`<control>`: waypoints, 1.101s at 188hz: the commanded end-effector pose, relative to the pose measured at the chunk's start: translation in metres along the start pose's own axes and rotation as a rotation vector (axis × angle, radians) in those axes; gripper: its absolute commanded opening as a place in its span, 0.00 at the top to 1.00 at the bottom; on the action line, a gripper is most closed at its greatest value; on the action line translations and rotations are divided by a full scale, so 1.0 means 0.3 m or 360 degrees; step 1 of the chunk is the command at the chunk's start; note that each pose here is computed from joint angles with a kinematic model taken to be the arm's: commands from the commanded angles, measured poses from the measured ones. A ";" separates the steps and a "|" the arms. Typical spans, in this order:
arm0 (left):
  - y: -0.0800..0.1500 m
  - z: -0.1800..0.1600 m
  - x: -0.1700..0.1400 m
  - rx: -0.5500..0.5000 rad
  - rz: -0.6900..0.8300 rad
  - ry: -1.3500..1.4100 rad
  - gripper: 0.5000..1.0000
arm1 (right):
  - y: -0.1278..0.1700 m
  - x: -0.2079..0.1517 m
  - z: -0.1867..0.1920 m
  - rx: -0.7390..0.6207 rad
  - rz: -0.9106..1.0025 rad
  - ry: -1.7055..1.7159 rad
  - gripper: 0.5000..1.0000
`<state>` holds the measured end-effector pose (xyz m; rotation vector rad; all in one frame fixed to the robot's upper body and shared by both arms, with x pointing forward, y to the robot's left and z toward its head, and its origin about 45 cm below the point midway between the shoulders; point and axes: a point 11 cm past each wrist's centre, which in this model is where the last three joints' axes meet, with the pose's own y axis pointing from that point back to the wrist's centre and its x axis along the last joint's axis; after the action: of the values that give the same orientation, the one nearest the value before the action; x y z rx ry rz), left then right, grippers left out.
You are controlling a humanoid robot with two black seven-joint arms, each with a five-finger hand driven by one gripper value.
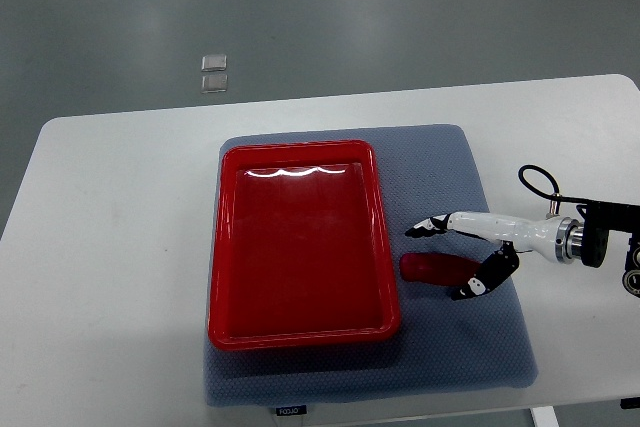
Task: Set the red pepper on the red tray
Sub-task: 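Close the right hand fingers around the red pepper and lift it, then carry the pepper over the red tray and open the right hand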
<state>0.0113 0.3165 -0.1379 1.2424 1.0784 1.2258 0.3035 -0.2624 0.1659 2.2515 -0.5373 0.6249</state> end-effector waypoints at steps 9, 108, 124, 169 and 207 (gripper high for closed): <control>0.000 0.000 0.000 0.0000 0.0000 -0.0001 0.00 | -0.009 -0.014 0.013 -0.0019 -0.0005 0.0015 0.26; 0.000 0.000 0.000 0.0000 0.0000 0.0001 0.00 | 0.000 0.032 0.037 -0.0068 0.0073 0.0113 1.00; 0.000 0.000 0.000 0.0000 0.0000 -0.0001 0.00 | 0.037 0.118 0.035 -0.0093 0.0130 0.0172 1.00; 0.000 0.000 0.000 0.0000 0.0000 0.0001 0.00 | 0.086 0.283 -0.019 -0.0078 0.0242 0.0273 1.00; 0.000 0.000 0.000 0.0000 0.0000 -0.0001 0.00 | 0.061 0.306 -0.060 -0.0033 0.0239 0.0295 1.00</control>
<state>0.0113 0.3165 -0.1379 1.2422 1.0785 1.2259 0.3586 -0.2851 0.2368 2.1103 -0.6253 0.8773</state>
